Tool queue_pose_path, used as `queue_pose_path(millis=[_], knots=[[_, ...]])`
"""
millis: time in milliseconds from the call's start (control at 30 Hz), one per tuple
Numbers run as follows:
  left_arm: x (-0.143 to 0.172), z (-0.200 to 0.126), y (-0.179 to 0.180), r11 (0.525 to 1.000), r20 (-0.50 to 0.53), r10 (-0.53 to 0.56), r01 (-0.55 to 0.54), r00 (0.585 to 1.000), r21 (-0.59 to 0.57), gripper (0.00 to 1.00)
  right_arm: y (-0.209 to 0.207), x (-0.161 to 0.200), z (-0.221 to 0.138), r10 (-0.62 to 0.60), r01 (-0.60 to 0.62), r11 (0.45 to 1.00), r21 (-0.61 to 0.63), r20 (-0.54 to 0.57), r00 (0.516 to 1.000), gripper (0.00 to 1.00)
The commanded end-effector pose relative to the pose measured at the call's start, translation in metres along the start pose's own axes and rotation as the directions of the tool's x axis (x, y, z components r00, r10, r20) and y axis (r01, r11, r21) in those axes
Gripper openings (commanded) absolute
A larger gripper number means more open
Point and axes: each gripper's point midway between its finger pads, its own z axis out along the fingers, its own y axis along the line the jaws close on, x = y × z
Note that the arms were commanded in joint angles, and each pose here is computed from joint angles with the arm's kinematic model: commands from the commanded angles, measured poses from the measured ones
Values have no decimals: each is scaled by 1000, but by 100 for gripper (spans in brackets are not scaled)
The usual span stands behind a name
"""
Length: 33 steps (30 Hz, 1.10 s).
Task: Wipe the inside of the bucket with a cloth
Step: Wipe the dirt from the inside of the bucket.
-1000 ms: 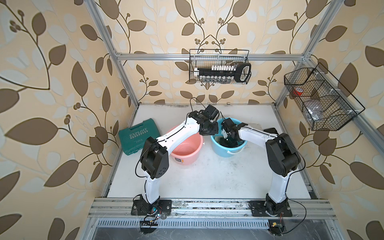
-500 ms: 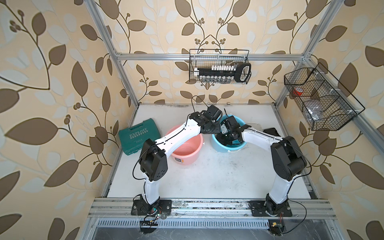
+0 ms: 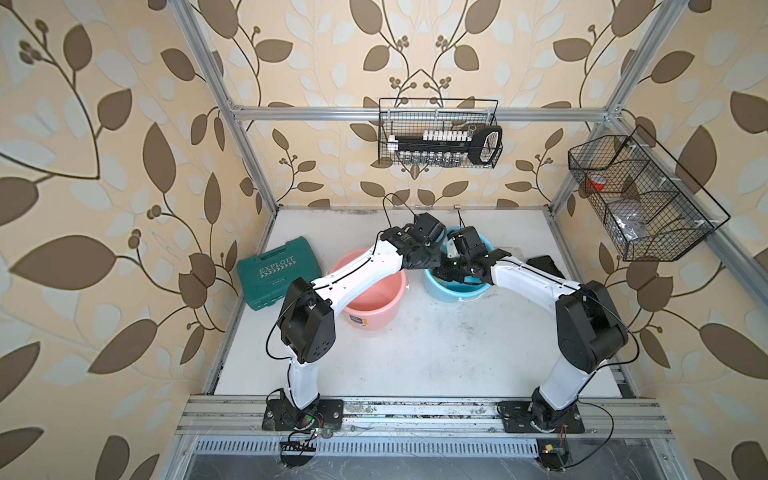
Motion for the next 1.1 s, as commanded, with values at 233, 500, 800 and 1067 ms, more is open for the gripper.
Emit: queue_pose_path(millis=[233,500,800,1067], knots=[[21,-24,-12,975,-35,217,-218,976,-47,0,-14,33,-25,-181,197,978,75,-179,967,0],[6,-33,-14,973,25,225,-223,974,-60,0,-61,27,-60,-292,365,860,358,-242,925,0],[9,-32,-16,974,11,222,-221,975,-47,0,-81,-13,-98,-391,413,687,598,-176,903,0],[13,-30,-15,977,-1,210,-210,978,-41,0,-78,-56,-115,-481,391,580,715,-87,873,0]])
